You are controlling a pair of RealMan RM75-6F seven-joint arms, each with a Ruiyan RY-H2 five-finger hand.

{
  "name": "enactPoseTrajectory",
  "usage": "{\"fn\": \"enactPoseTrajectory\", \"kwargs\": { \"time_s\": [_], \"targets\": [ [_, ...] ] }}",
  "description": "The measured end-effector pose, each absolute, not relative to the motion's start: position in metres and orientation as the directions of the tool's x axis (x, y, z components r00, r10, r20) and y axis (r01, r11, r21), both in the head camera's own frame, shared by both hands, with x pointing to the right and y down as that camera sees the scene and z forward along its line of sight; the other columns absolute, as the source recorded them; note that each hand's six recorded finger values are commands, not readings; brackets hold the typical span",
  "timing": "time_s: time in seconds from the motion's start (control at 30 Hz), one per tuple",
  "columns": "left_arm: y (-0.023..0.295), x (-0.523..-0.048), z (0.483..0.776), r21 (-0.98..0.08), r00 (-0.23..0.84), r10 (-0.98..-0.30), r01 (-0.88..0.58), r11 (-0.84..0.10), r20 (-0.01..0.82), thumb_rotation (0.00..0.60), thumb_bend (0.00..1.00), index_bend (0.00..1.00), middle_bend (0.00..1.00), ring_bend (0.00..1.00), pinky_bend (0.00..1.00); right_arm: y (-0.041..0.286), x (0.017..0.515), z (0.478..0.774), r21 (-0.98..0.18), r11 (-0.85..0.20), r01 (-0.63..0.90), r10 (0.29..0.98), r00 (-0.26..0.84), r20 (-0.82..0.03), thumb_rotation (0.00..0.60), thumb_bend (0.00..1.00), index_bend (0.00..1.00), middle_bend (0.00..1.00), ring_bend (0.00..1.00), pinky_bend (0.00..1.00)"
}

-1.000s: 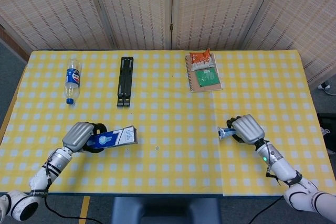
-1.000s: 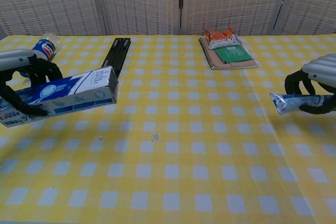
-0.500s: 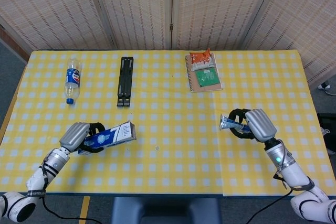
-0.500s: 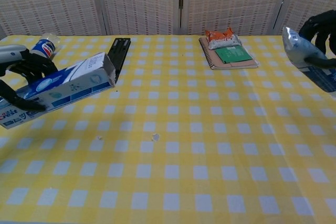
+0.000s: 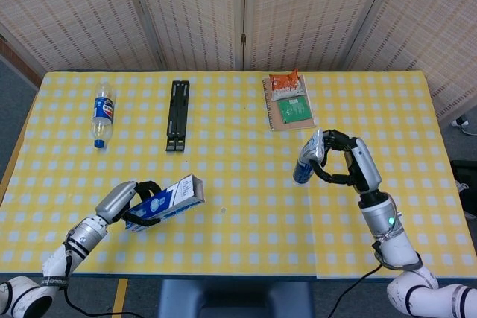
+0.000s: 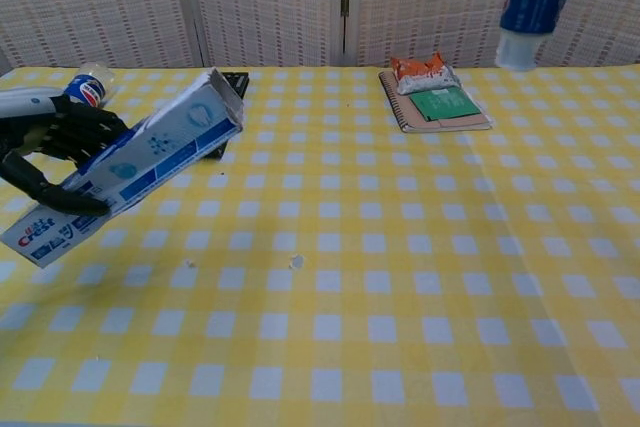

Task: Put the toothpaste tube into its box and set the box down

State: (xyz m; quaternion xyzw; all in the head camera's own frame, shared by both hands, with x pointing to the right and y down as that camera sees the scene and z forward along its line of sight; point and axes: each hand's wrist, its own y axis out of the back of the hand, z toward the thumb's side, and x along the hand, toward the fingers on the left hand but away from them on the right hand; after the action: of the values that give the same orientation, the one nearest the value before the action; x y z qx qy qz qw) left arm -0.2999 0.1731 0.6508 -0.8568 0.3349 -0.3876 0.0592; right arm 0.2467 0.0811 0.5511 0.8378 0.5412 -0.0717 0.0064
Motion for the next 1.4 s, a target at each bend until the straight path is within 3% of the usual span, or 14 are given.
{"fn": "enactPoseTrajectory", "kwargs": {
  "time_s": [0.17,0.47,0.77,1.23,1.4],
  "targets": [
    [0.177,-0.28,0.648,-0.284,0.517,-0.617,-0.583,-0.761,0.594,0.6,0.47,0.48,0.54,0.53,0.5,0.071,0.231,0.543,0.069,-0.369,0.927,0.925,0.373,-0.067,0.6,0.39,0.78,0.59,0.57,0.67],
    [0.183,-0.241,0.653,-0.17,0.581,-0.612,-0.636,-0.753,0.537,0.6,0.47,0.49,0.55,0.53,0.53,0.066,0.215,0.55,0.198,-0.349,0.916,0.925,0.371,-0.086,0.6,0.39,0.78,0.58,0.57,0.67],
    [0.191,-0.217,0.661,-0.147,0.62,-0.586,-0.611,-0.778,0.522,0.6,0.47,0.49,0.55,0.54,0.53,0.07,0.201,0.551,0.214,-0.397,0.893,0.899,0.425,-0.107,0.6,0.39,0.78,0.59,0.57,0.68],
    [0.195,-0.166,0.663,-0.006,0.714,-0.536,-0.599,-0.801,0.451,0.6,0.47,0.52,0.57,0.57,0.58,0.067,0.188,0.534,0.269,-0.466,0.843,0.85,0.511,-0.13,0.6,0.39,0.78,0.59,0.57,0.69],
    [0.196,-0.164,0.669,0.049,0.732,-0.513,-0.594,-0.803,0.449,0.6,0.47,0.52,0.58,0.56,0.58,0.062,0.198,0.518,0.208,-0.493,0.845,0.846,0.522,-0.114,0.6,0.39,0.78,0.58,0.57,0.69]
  ]
}}
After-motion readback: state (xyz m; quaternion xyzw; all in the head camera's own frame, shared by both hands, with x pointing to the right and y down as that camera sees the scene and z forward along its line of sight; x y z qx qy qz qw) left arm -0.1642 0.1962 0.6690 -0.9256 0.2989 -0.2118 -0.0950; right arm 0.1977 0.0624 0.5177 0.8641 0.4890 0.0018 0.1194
